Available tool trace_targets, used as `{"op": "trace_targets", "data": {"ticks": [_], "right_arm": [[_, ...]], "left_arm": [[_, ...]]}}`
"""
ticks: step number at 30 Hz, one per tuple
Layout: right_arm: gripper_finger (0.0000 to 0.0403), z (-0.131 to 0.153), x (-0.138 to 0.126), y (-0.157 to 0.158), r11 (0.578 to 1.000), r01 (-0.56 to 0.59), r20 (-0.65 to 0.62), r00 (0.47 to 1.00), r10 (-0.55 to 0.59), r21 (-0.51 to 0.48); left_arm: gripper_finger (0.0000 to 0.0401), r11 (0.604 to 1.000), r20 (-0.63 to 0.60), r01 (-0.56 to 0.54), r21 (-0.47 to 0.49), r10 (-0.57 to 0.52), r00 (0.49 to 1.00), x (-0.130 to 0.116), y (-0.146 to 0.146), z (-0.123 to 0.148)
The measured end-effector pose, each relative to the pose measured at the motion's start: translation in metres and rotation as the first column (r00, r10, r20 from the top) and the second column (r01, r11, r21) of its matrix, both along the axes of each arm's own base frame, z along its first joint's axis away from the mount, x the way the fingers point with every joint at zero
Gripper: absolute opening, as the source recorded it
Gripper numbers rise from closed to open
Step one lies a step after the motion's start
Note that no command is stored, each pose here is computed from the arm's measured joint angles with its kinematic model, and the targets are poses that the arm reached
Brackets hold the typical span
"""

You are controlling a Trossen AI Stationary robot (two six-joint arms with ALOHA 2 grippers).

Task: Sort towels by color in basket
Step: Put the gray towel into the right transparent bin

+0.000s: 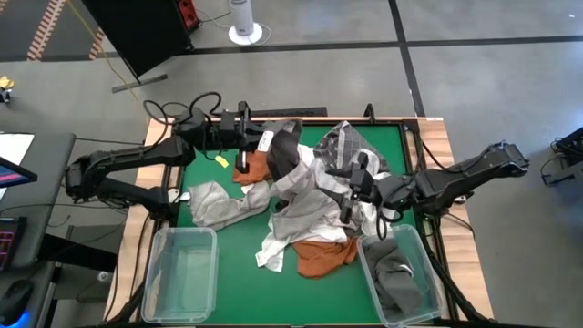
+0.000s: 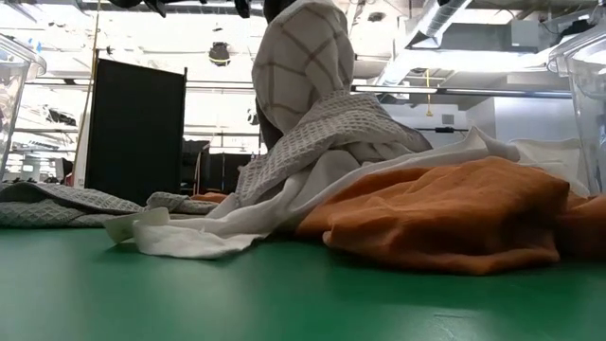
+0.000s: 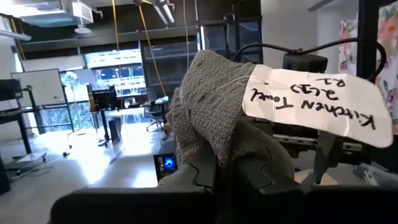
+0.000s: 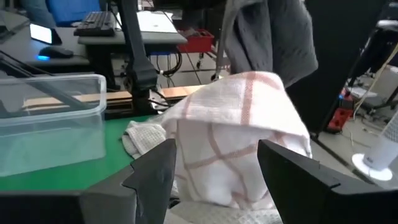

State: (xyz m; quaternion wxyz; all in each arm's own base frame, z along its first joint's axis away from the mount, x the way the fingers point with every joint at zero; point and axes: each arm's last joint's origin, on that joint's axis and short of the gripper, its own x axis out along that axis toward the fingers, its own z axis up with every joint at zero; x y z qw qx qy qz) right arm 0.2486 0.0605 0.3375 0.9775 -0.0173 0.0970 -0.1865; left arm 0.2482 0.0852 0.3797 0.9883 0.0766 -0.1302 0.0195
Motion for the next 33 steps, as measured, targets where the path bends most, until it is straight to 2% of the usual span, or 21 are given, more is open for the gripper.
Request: {"op": "trace_targets", "data": {"ticks": [9,16,21,25,33], "right_arm": [[0.0270,-0.006,0.000,-0.002,0.999,0.038,-0.035,0.999,-0.037,0.022],[0.0270,-0.026,0.019,0.004,0.999,0.045,-0.098,0.994,-0.045,-0.003],[0.0270,-0.017,0.018,0.012,0.997,0.074,-0.087,0.994,-0.073,0.007],[0.0270,-0.006,0.011,0.018,0.998,0.055,-0.133,0.990,-0.055,-0.010],[0.0270,-0.009,-0.006,0.030,0.978,0.127,-0.222,0.961,-0.163,-0.166]], "left_arm": [[0.0013,1.000,0.063,0.007,-0.012,-0.006,0.998,-0.007,0.014,0.009],[0.0013,1.000,0.098,0.017,-0.014,-0.016,0.995,-0.009,0.014,0.021],[0.0008,0.994,0.029,0.073,-0.076,-0.071,0.997,0.005,0.020,0.020],[0.0007,0.988,-0.030,0.095,-0.123,-0.100,0.995,0.025,0.028,0.023],[0.0008,0.982,-0.093,0.093,-0.167,-0.109,0.990,0.055,0.040,0.030]]}}
